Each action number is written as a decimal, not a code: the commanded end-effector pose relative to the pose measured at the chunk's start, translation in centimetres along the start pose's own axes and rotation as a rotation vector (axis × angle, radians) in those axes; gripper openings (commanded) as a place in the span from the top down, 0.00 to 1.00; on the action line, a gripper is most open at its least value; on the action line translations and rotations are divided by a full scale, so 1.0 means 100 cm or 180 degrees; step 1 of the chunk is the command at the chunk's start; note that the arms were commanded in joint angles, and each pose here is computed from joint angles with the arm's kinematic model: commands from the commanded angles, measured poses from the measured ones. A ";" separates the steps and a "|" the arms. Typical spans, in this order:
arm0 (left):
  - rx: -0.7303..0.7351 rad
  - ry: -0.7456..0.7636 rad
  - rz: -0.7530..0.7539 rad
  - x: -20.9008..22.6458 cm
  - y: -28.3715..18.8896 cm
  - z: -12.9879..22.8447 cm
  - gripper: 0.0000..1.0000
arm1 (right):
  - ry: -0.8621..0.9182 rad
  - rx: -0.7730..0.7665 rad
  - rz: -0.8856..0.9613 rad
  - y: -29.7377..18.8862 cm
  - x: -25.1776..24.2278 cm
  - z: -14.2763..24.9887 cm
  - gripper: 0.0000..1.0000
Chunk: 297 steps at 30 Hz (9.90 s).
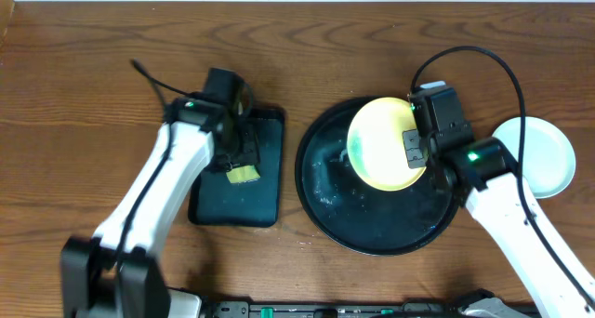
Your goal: Clean dirty plates on tray and stack at the side
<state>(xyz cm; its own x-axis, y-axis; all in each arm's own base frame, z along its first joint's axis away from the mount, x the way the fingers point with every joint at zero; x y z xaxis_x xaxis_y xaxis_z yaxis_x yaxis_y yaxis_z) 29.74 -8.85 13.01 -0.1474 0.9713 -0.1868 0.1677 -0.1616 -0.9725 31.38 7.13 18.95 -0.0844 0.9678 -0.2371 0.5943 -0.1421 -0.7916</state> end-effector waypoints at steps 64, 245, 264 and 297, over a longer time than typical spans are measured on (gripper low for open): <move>-0.0685 0.0161 0.0331 -0.007 -0.070 0.001 0.16 | -0.2528 -0.1012 0.1235 -0.105 0.052 -0.019 0.99; 0.0119 0.0382 -0.0640 -0.017 0.097 -0.012 0.92 | 0.0462 0.0533 -0.1696 -0.026 0.034 0.030 0.64; 0.0120 0.0112 0.0316 -0.034 0.029 -0.005 0.91 | 0.0459 0.0557 -0.1694 -0.026 0.034 0.031 0.52; -0.1960 -0.0117 -0.0301 0.071 -0.190 0.077 0.15 | 0.0261 -0.0826 -0.1421 -0.131 -0.011 0.008 0.01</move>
<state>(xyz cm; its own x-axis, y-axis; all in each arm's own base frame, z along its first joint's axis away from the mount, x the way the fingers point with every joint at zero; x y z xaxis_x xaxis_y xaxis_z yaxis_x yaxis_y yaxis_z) 18.08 -0.54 28.65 -0.2090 0.9700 -0.1244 0.6730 0.0503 -0.7380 23.61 7.70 28.86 -0.3006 0.9405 0.1587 0.6866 0.3289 -0.6484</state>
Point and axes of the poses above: each gripper's point midway between its finger pads, its own y axis out along the fingers, its own x axis along the line the jaws close on, z = x × y, the point moved 2 cm from there along -y, back along the fingers, and after that the axes turned 1 degree about y, right-handed, at the moved point
